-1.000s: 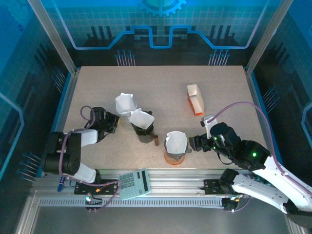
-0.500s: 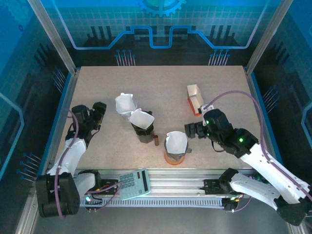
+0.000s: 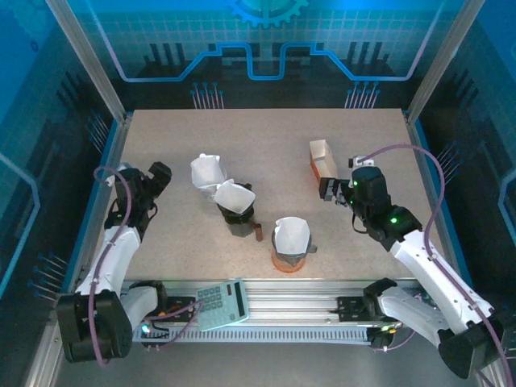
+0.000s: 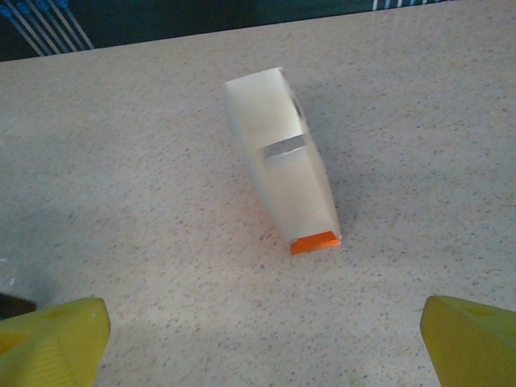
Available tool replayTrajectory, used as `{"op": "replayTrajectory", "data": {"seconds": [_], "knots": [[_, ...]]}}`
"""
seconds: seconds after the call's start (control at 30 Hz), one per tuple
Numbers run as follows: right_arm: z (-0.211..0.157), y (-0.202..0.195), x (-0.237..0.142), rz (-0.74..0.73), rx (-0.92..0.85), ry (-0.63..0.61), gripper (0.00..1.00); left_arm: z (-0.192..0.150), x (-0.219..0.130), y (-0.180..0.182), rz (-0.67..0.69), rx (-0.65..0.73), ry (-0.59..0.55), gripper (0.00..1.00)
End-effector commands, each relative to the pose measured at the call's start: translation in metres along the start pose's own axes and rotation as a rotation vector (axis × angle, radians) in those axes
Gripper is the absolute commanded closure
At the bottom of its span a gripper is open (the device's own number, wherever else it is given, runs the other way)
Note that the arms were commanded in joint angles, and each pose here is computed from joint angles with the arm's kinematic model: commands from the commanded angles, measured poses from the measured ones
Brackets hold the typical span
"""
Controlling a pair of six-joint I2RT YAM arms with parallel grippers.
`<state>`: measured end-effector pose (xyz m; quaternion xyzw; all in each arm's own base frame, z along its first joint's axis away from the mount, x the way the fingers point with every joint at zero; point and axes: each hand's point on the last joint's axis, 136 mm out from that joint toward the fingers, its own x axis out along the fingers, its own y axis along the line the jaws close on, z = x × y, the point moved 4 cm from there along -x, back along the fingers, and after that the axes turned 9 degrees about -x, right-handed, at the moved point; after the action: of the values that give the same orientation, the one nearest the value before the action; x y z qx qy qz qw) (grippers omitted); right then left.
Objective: Place the coffee filter in the dripper
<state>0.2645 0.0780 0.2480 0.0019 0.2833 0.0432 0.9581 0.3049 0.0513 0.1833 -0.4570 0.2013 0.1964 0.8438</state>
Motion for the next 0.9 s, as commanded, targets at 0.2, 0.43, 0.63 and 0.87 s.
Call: {"op": "replayTrajectory", "data": {"seconds": [0.2, 0.43, 0.63, 0.87], "knots": [[0.003, -0.007, 0.008, -0.004, 0.034, -0.082, 0.00, 0.009, 0.036, 0.004, 0.047, 0.511, -0.179, 0.01], [0.001, -0.010, 0.011, -0.018, 0.032, -0.068, 0.00, -0.021, 0.058, 0.018, -0.004, 0.556, -0.228, 0.01], [-0.003, -0.013, 0.014, -0.033, 0.022, -0.053, 0.00, -0.035, 0.067, 0.010, -0.025, 0.630, -0.246, 0.01], [0.001, -0.018, 0.014, -0.060, 0.022, -0.076, 0.00, -0.049, 0.066, 0.006, -0.131, 0.672, -0.210, 0.01]]}}
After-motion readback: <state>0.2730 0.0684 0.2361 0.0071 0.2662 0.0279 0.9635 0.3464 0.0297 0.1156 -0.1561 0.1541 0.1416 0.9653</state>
